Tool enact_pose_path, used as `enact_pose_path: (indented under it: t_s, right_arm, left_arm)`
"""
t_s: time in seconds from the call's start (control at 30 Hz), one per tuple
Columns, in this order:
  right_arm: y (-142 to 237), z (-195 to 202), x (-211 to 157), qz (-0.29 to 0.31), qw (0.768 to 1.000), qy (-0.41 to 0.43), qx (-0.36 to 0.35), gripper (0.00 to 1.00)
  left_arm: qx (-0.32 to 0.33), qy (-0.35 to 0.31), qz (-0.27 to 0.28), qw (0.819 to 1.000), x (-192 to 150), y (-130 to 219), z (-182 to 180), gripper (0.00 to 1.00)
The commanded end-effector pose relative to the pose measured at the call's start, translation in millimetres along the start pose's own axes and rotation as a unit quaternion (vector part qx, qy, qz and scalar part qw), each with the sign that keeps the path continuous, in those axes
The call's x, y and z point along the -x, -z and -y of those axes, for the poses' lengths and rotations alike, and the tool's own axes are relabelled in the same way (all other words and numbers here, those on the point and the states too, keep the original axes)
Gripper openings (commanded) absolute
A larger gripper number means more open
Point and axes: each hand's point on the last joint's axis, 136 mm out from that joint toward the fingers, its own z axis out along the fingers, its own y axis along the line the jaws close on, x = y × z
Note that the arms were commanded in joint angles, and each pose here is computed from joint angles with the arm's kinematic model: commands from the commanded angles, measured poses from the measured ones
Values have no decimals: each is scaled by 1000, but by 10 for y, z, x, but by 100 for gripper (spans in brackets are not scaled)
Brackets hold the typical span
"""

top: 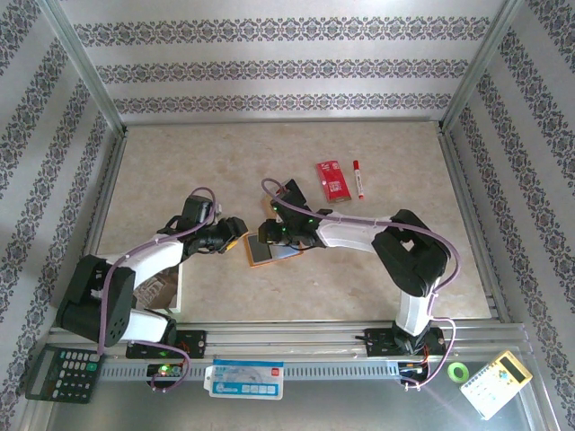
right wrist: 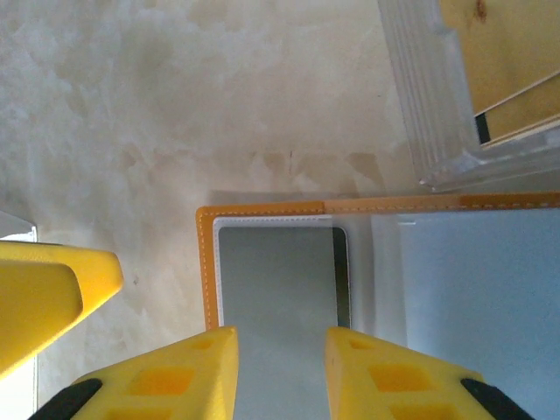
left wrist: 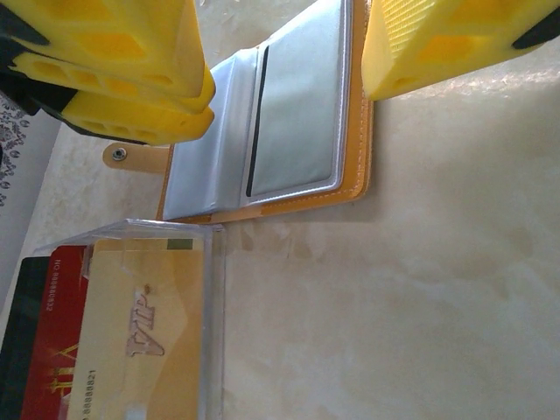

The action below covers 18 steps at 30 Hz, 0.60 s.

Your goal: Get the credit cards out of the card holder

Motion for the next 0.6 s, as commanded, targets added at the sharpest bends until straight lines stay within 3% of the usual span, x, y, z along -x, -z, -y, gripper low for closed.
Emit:
enact_pose_path:
  t_s: [0.0,0.27,0.43,0.57]
  right_arm:
    - [-43,223,14,1,998,-38,-51,33]
    - [-19,409,-108,-4,989,-100,-105,33]
    - [0,418,-199,15,984,-146,-98,32]
    - [10,431,-232,24,978,-188,-87,32]
  left_arm:
    - [-15,5,-5,1000,6,-25,39,50]
    - [-17,5,-23,1000,-55,-83,23,43]
    - [32,-14,-27,999,-115,-156,-93,37]
    - [17,-14,-39,999,-128,-256,-24,33]
